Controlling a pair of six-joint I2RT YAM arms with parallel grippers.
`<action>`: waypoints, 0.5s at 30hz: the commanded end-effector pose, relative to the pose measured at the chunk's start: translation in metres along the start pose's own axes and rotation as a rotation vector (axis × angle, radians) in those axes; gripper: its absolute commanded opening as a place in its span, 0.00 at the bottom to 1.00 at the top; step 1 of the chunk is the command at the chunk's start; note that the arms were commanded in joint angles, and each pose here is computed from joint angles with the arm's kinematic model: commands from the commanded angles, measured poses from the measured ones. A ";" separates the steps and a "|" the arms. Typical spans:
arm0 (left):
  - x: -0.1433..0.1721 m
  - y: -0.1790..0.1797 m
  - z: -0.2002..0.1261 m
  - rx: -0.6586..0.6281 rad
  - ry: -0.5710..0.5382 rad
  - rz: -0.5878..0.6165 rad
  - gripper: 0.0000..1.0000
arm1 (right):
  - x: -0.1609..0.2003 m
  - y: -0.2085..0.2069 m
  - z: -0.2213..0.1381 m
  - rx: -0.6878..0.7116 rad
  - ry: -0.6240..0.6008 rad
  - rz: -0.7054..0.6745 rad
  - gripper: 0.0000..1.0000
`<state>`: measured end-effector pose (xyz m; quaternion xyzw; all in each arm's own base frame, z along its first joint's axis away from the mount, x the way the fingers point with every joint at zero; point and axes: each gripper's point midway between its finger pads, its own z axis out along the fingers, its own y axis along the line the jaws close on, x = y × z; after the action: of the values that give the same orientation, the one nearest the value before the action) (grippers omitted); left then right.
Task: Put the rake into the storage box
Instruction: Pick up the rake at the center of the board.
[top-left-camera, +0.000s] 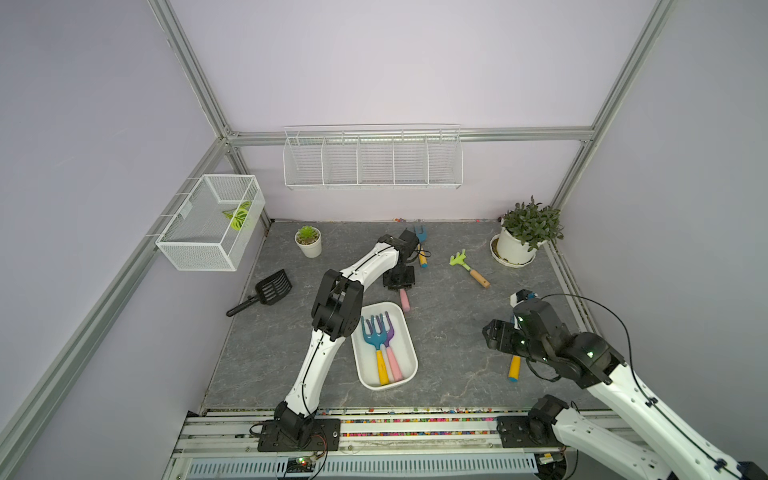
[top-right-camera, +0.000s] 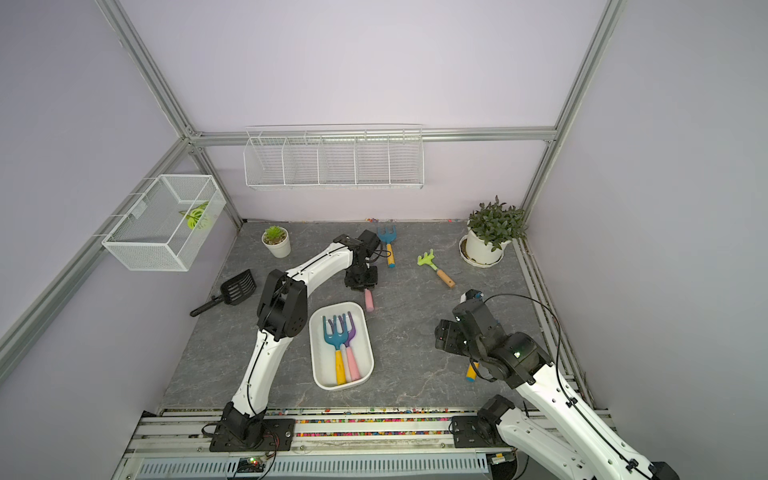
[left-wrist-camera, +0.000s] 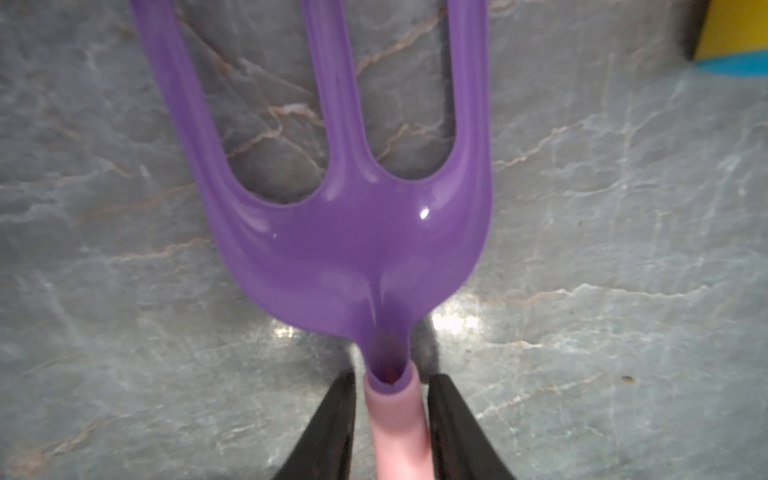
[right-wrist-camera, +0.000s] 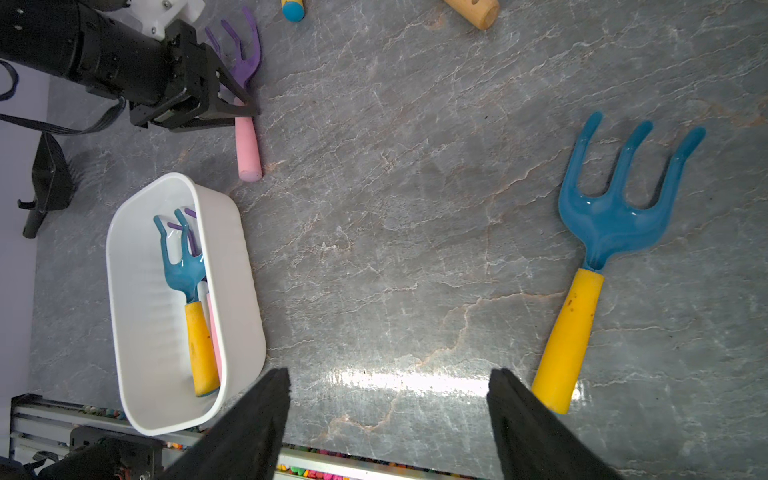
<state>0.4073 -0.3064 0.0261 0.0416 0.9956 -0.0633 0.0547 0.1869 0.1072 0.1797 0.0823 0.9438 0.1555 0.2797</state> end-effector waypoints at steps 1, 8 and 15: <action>0.003 0.005 0.005 -0.055 0.010 0.039 0.31 | 0.004 -0.006 0.002 0.010 0.000 0.025 0.80; 0.001 0.001 0.000 -0.037 0.003 0.043 0.18 | 0.005 -0.006 0.003 0.011 0.003 0.029 0.80; -0.009 -0.010 -0.025 0.012 -0.054 0.045 0.04 | 0.005 -0.008 0.003 0.018 0.003 0.027 0.80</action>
<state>0.4060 -0.3048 0.0261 0.0542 0.9957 -0.0505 0.0558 0.1856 0.1063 0.1792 0.0894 0.9425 0.1590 0.2802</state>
